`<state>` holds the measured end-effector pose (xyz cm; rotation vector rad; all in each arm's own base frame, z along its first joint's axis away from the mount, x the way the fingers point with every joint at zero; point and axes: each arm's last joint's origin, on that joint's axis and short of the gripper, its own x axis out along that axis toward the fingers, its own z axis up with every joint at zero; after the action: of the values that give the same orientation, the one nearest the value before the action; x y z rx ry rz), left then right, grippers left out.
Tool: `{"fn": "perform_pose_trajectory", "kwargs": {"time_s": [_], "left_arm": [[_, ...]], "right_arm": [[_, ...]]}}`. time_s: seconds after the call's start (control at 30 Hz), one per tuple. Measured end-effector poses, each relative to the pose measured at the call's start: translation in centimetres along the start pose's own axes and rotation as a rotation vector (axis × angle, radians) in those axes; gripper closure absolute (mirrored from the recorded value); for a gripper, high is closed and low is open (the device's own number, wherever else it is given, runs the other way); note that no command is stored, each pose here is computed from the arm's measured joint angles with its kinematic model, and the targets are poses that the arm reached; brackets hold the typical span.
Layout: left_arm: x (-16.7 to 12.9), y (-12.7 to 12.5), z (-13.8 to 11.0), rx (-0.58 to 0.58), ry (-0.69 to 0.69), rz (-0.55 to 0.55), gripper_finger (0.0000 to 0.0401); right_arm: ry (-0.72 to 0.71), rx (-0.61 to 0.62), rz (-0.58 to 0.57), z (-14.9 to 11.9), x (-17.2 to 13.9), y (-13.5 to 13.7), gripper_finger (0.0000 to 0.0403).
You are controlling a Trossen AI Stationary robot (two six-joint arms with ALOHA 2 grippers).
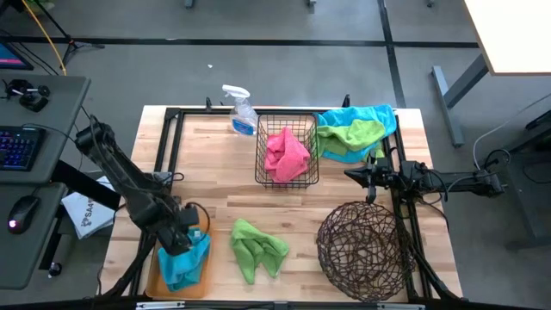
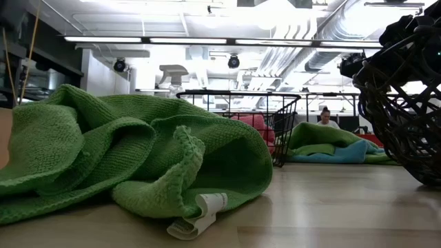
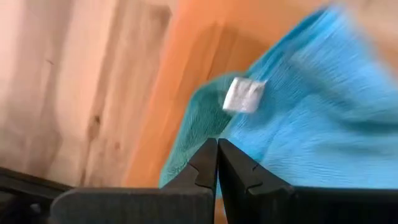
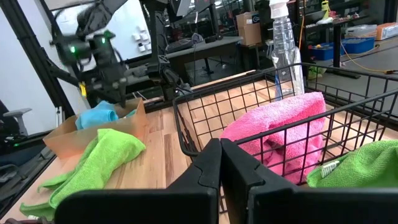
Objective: Sort microfiber towel by color & place in baskets
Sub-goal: Put the green towel into the black woven basket
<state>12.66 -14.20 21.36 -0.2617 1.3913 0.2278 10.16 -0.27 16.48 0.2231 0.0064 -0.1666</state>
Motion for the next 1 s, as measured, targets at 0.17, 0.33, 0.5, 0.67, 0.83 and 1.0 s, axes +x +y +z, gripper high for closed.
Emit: {"fn": "perform_pose_trajectory", "kwargs": {"time_s": [0.17,0.33,0.5,0.67,0.83,1.0], "left_arm": [[-3.5,1.1,0.9,-0.041,-0.121,-0.082,0.0401],[-5.7,2.1,2.3,-0.117,-0.298,-0.123,0.0401],[-7.2,2.0,4.4,-0.138,-0.5,-0.191,0.0397],[-8.0,2.0,7.2,-0.069,-0.696,-0.22,0.0385],[-9.0,3.1,10.3,-0.028,-0.882,-0.195,0.0366],[-10.2,5.0,13.1,-0.033,-1.027,-0.231,0.0343]], "right_arm": [[0.0,0.0,0.0,0.0,0.0,0.0,0.0402],[0.0,0.0,0.0,0.0,0.0,0.0,0.0402],[0.0,0.0,0.0,0.0,0.0,0.0,0.0402],[0.0,0.0,-0.001,0.0,0.0,0.0,0.0402],[0.0,0.0,0.0,0.0,0.0,0.0,0.0402],[0.0,0.0,0.0,0.0,0.0,0.0,0.0402]]}}
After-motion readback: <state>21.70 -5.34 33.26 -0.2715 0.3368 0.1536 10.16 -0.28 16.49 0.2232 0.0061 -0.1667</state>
